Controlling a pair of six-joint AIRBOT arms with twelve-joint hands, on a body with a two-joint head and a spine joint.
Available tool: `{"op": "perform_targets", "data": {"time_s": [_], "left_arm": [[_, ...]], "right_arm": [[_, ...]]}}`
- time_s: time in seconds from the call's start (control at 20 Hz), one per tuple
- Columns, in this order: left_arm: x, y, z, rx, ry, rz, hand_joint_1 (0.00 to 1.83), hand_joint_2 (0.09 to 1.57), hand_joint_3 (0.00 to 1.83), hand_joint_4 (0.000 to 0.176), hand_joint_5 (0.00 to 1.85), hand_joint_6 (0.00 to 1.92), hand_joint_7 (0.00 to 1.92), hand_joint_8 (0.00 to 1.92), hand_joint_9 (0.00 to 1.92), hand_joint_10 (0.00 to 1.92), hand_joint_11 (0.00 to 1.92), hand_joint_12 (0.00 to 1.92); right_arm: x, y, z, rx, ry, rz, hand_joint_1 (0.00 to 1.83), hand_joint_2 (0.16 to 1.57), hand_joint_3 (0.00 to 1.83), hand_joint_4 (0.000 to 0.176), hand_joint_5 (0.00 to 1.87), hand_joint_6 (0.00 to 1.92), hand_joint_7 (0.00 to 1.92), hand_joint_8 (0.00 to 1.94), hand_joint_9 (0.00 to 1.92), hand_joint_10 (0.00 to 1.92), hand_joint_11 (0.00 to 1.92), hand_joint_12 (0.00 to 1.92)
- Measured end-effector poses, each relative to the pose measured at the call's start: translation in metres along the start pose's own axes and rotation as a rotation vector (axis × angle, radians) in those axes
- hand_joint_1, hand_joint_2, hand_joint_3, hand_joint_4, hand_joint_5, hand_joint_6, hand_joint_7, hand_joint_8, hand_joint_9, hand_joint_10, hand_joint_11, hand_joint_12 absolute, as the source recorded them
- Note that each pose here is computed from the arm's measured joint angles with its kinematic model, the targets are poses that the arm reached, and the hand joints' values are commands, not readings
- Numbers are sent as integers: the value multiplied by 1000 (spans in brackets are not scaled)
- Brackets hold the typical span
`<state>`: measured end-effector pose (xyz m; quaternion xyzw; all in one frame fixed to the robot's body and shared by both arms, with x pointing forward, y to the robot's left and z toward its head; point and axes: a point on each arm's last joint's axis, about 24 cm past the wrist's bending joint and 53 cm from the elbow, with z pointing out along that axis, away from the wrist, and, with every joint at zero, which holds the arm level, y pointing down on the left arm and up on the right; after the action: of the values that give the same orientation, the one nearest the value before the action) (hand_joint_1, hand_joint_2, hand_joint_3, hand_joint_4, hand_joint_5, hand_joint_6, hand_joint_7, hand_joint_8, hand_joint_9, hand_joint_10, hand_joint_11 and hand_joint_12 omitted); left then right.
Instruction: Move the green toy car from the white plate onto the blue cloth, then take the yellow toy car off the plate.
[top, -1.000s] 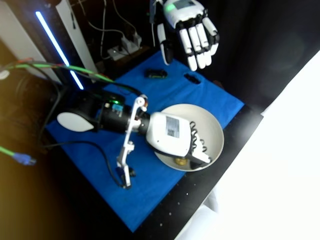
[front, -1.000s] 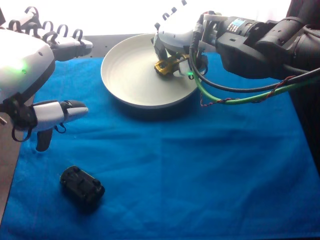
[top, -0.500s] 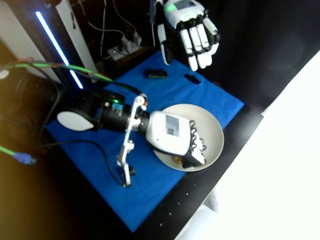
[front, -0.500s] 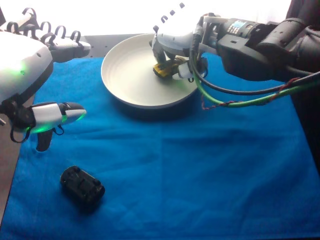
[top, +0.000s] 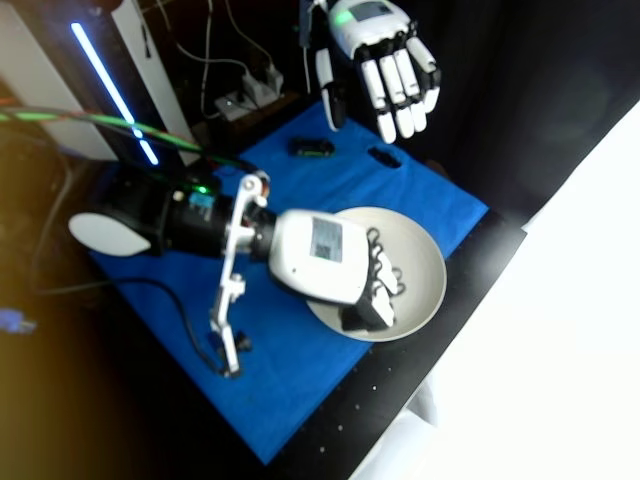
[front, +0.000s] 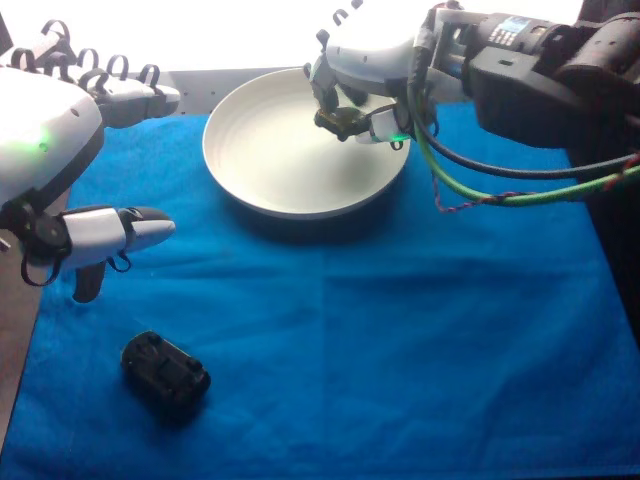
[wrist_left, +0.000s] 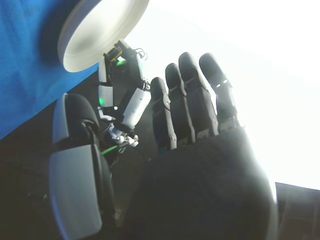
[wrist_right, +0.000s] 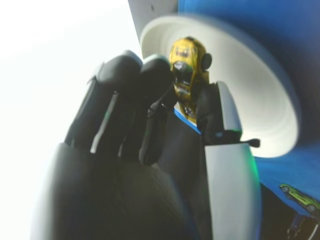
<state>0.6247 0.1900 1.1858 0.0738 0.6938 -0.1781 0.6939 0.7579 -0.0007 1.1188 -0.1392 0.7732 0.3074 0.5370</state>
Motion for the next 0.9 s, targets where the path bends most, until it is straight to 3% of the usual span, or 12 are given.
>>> {"op": "perform_targets", "data": {"time_s": [0.05, 0.1, 0.15, 0.2, 0.3, 0.4, 0.5, 0.7, 0.75, 0.8, 0.85, 0.9], "left_arm": [[0, 1, 0, -3, 2, -3, 732, 1054, 2, 14, 467, 2, 507, 1, 497, 95, 0, 1317], [1, 1, 0, -5, 3, -4, 755, 1057, 2, 11, 476, 4, 511, 2, 503, 86, 0, 1337], [1, 1, 0, -5, 4, -4, 755, 1057, 2, 11, 476, 4, 511, 2, 503, 86, 0, 1337], [1, 1, 0, -5, 5, -3, 751, 1061, 2, 3, 477, 4, 512, 2, 507, 84, 0, 1367], [2, 2, 0, -8, 8, -5, 730, 1056, 0, 11, 482, 6, 525, 7, 519, 84, 0, 1386], [4, 4, -1, -12, 14, -5, 725, 1054, 0, 6, 490, 7, 563, 18, 563, 101, 0, 1412], [8, 7, -2, -24, 27, -12, 743, 1063, 2, 0, 487, 5, 561, 13, 520, 77, 0, 1297], [14, 11, -4, -36, 46, -15, 756, 1052, 0, 0, 506, 7, 561, 5, 541, 78, 0, 1407], [15, 12, -4, -40, 48, -15, 755, 1057, 2, 0, 494, 2, 538, 0, 528, 71, 5, 1413], [16, 13, -5, -40, 52, -12, 738, 1066, 4, 0, 469, 0, 517, 0, 515, 61, 0, 1376], [16, 14, -6, -45, 58, -14, 726, 1071, 4, 0, 466, 1, 515, 1, 518, 58, 0, 1351], [16, 17, -6, -56, 58, -17, 765, 1082, 4, 0, 482, 6, 554, 13, 560, 77, 0, 1470]], "right_arm": [[-8, 1, -6, -8, -17, -2, 1242, 1176, 1, 0, 906, 860, 869, 1471, 880, 1736, 879, 1921], [-21, 0, -15, -15, -48, -8, 1168, 1151, 0, 0, 928, 1029, 908, 1648, 962, 1914, 1044, 1921], [-25, 0, -17, -16, -54, -13, 1168, 1151, 0, 0, 928, 1029, 908, 1648, 962, 1914, 1044, 1921], [-35, 1, -27, -25, -77, -29, 1222, 1170, 4, 0, 947, 876, 835, 1554, 822, 1896, 879, 1921], [-42, 4, -40, -39, -96, -46, 1238, 1173, 2, 0, 948, 823, 840, 1511, 837, 1919, 862, 1921], [-46, 10, -56, -58, -110, -59, 1154, 1139, 0, 0, 936, 1074, 1094, 1780, 1141, 1921, 1193, 1921], [-52, 14, -71, -73, -129, -61, 1163, 1128, 0, 0, 958, 1038, 1125, 1920, 1235, 1921, 1309, 1921], [-67, 24, -104, -101, -183, -95, 1161, 1147, 4, 0, 915, 1102, 1065, 1915, 1147, 1921, 1195, 1921], [-68, 27, -112, -110, -196, -99, 1162, 1147, 3, 0, 914, 1106, 1131, 1936, 1231, 1921, 1292, 1921], [-67, 32, -121, -127, -212, -99, 1199, 1233, 12, 0, 788, 1067, 801, 1768, 1052, 1921, 1096, 1921], [-62, 36, -130, -141, -213, -103, 1212, 1179, 0, 0, 883, 1064, 889, 1339, 798, 1525, 658, 1865], [-51, 39, -138, -150, -202, -107, 1240, 1171, 0, 0, 891, 924, 893, 1396, 792, 1561, 654, 1897]]}}
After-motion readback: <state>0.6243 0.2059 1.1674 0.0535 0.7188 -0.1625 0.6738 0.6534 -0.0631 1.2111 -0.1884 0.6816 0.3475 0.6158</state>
